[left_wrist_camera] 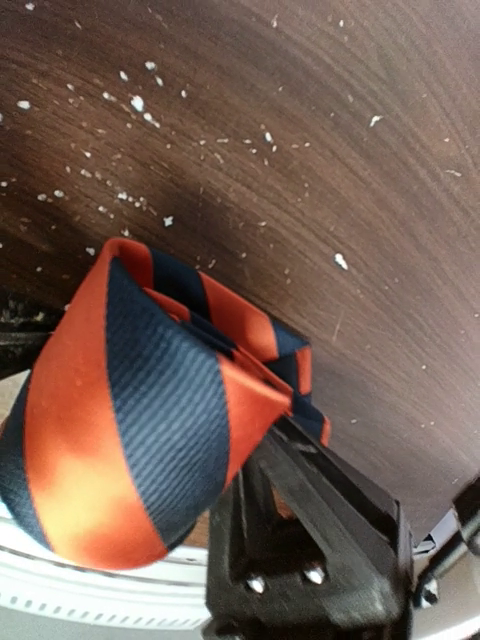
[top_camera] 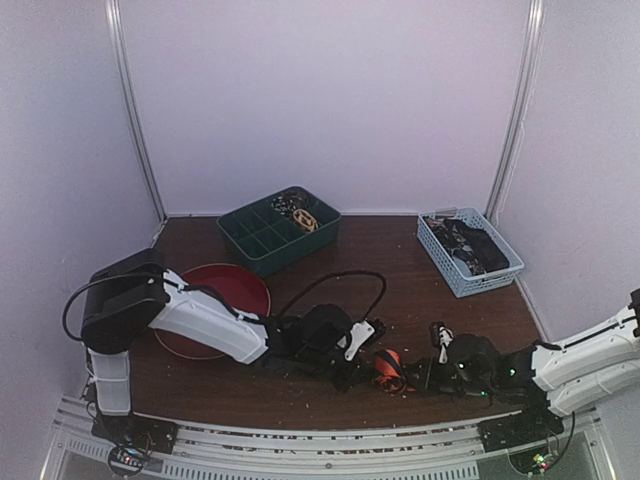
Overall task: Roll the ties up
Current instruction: Roll the tie at the center of the board.
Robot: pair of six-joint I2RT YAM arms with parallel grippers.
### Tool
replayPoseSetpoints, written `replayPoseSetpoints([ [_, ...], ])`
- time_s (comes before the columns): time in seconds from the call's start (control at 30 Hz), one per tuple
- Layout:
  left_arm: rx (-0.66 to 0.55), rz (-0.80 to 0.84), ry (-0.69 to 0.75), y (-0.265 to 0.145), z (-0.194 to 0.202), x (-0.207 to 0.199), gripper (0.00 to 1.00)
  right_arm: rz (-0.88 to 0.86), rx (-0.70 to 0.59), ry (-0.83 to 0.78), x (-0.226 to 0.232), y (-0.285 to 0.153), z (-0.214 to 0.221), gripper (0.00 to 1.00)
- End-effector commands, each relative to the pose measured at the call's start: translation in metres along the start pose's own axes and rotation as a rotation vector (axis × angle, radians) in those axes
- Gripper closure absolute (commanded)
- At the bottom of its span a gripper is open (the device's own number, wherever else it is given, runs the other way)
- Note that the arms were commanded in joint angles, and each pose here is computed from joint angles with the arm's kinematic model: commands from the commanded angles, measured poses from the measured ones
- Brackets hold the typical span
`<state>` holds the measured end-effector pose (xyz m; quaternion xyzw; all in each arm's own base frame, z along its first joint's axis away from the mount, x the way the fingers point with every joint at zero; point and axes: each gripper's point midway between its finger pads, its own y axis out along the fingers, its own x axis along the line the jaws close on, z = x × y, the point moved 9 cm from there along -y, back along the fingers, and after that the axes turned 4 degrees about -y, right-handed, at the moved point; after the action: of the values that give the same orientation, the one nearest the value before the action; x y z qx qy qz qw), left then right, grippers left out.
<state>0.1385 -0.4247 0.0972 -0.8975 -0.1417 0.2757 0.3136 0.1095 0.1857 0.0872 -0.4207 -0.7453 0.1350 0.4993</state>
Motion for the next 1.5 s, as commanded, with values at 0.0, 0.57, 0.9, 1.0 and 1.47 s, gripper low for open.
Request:
replayPoseSetpoints([
  [0.0, -0.099, 0.003, 0.003, -0.023, -0.019, -0.016, 0.99, -0.066, 0.010, -0.042, 0.022, 0.007, -0.006, 0.85],
  [0.57, -0.069, -0.015, 0.005, -0.023, -0.015, -0.016, 0.89, 0.096, -0.029, -0.103, 0.011, 0.009, -0.010, 0.85],
  [0.9, -0.067, -0.030, 0.017, -0.022, -0.022, -0.018, 0.88, 0.117, -0.054, -0.109, 0.009, 0.002, -0.013, 0.90],
  [1.0, -0.064, -0.028, 0.018, -0.021, -0.023, -0.019, 0.88, 0.122, -0.070, -0.106, 0.008, -0.003, -0.015, 0.89],
  [1.47, -0.061, -0.015, 0.042, -0.016, -0.033, -0.027, 0.88, -0.022, -0.188, -0.014, 0.023, -0.041, -0.033, 0.47],
])
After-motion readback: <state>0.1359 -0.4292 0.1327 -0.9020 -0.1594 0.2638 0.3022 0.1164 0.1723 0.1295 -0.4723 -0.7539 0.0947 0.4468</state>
